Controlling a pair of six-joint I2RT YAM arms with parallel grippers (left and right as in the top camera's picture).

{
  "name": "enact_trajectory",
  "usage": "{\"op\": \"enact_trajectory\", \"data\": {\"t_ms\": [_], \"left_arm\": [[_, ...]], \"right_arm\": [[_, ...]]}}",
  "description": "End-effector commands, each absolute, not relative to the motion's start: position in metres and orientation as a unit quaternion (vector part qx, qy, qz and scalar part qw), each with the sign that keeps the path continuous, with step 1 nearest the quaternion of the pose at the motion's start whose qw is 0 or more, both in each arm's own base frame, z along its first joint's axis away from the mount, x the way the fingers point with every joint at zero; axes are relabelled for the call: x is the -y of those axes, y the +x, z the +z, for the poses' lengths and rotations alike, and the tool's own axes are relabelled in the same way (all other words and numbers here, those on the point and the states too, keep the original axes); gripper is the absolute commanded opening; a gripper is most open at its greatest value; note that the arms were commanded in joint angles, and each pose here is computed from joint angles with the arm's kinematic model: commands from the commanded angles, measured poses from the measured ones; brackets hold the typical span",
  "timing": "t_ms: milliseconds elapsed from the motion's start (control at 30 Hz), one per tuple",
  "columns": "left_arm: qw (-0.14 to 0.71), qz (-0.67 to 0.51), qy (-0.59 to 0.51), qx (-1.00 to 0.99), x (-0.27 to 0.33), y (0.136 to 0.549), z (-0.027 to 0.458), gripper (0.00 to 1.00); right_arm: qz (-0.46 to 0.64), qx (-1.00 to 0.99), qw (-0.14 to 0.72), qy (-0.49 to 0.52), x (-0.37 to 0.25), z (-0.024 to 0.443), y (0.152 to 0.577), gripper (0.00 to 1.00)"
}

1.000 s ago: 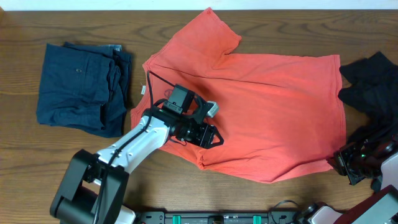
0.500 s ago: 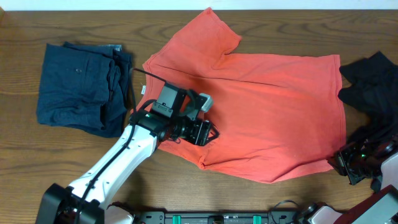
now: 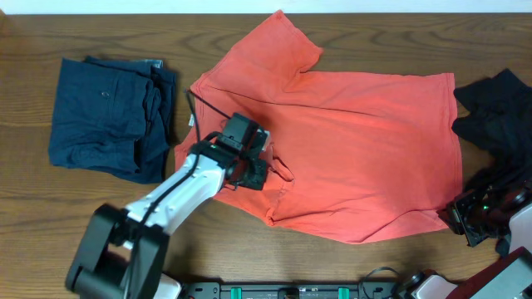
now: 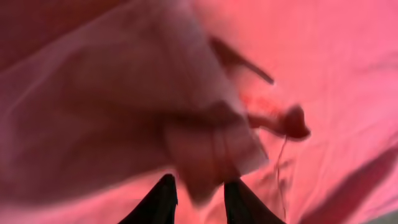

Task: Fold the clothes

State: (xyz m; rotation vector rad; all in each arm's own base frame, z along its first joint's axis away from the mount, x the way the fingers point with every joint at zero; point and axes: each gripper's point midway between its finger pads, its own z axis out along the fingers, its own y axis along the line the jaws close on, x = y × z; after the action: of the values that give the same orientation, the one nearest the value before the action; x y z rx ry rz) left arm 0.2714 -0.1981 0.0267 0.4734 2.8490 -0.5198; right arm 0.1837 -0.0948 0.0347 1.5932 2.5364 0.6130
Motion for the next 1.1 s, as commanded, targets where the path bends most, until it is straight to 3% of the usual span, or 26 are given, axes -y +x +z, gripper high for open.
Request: {"op": "enact_trajectory", "data": {"t_ms": [0,267,500,600,800,900,967,1067], "left_arm": [[0.087,-0.191,0.172,-0.962,0.213,0.267,0.013,0.27],[0.118,-0.262,0.192,-0.938,0.241,0.278,0.037,0.28],[0.201,-0.249,0.169,-0.932,0.22,0.304,0.09,0.56],[0.193,-0.258,0.173,-0.931,0.221,0.296,0.095,0.58],[0.13,-0.259,0.217,-0.932,0.242,0.258,0.071,0.51],[0.115,-0.201,0.232,-0.945,0.239,0.249,0.045,0.45],[0.109,-0.161,0.232,-0.953,0.233,0.249,0.029,0.45],[0.097,-0.132,0.228,-0.96,0.226,0.25,0.01,0.55]], "right_arm": [[0.202,-0.837,0.051,0.506,0.095,0.038,0.189,0.07],[0.202,-0.837,0.051,0.506,0.095,0.038,0.189,0.07],[0.202,-0.839,0.052,0.503,0.095,0.038,0.189,0.1],[0.202,-0.839,0.051,0.503,0.095,0.038,0.189,0.11],[0.202,-0.839,0.052,0.503,0.095,0.038,0.189,0.12],[0.202,-0.839,0.052,0.503,0.095,0.038,0.189,0.12],[0.202,-0.839,0.051,0.503,0.095,0.038,0.189,0.12],[0.202,-0.839,0.051,0.503,0.095,0.038,0.189,0.12]]}}
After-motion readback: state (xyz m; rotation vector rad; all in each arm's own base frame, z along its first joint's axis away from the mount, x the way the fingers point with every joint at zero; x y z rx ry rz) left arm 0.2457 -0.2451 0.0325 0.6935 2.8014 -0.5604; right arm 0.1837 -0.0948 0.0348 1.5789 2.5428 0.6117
